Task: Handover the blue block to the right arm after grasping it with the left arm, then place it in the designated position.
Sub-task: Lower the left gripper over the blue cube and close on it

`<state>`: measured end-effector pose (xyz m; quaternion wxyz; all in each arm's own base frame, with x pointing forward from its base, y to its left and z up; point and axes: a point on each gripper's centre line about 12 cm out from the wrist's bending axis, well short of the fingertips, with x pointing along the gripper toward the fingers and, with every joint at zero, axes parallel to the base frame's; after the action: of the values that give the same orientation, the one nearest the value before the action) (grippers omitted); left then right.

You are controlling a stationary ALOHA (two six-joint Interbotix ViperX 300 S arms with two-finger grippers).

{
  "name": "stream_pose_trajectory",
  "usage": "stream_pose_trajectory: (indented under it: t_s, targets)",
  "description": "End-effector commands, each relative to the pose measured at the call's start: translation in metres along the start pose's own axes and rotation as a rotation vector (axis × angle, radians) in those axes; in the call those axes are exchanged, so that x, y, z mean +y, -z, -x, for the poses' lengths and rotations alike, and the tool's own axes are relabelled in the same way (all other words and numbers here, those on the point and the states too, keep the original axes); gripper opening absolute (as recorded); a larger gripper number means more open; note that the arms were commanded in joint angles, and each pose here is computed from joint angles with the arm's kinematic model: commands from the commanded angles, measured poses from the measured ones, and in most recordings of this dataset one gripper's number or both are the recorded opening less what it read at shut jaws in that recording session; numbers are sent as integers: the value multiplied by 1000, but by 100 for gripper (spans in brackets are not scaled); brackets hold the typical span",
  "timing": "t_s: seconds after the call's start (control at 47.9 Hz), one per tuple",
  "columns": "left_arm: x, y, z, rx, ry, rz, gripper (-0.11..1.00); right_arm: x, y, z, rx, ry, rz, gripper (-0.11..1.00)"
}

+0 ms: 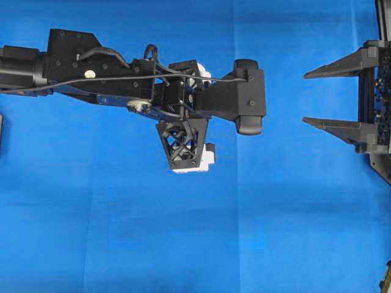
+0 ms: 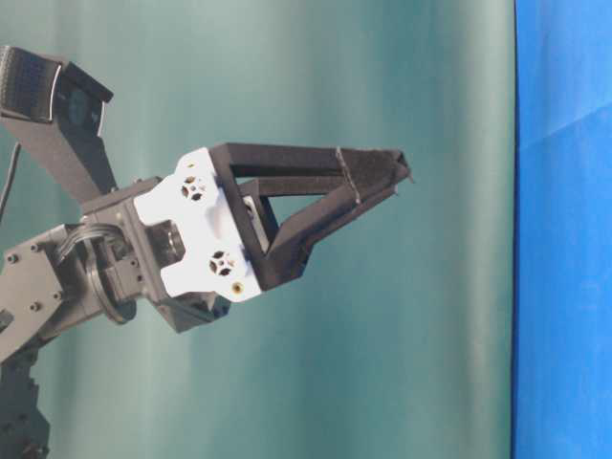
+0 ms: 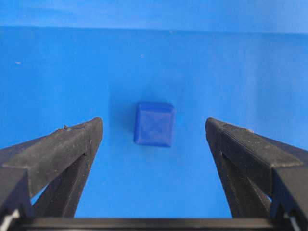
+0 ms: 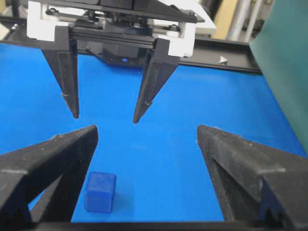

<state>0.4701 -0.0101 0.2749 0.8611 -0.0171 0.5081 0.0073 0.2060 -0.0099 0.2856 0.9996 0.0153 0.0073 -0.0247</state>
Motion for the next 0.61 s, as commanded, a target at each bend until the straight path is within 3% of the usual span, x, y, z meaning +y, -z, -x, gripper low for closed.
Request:
stream_pose_trajectory:
  t_s: [0.0, 0.313, 0.584]
  targets:
    - [0, -4, 10, -32, 1, 1, 91, 0, -12, -2, -32, -1, 3, 97]
    - [0, 5, -2, -35, 1, 0, 91, 0, -11, -2, -26, -1, 1, 97]
    - [1, 30, -37, -104, 6, -4, 92, 0, -11, -2, -25, 1, 3, 97]
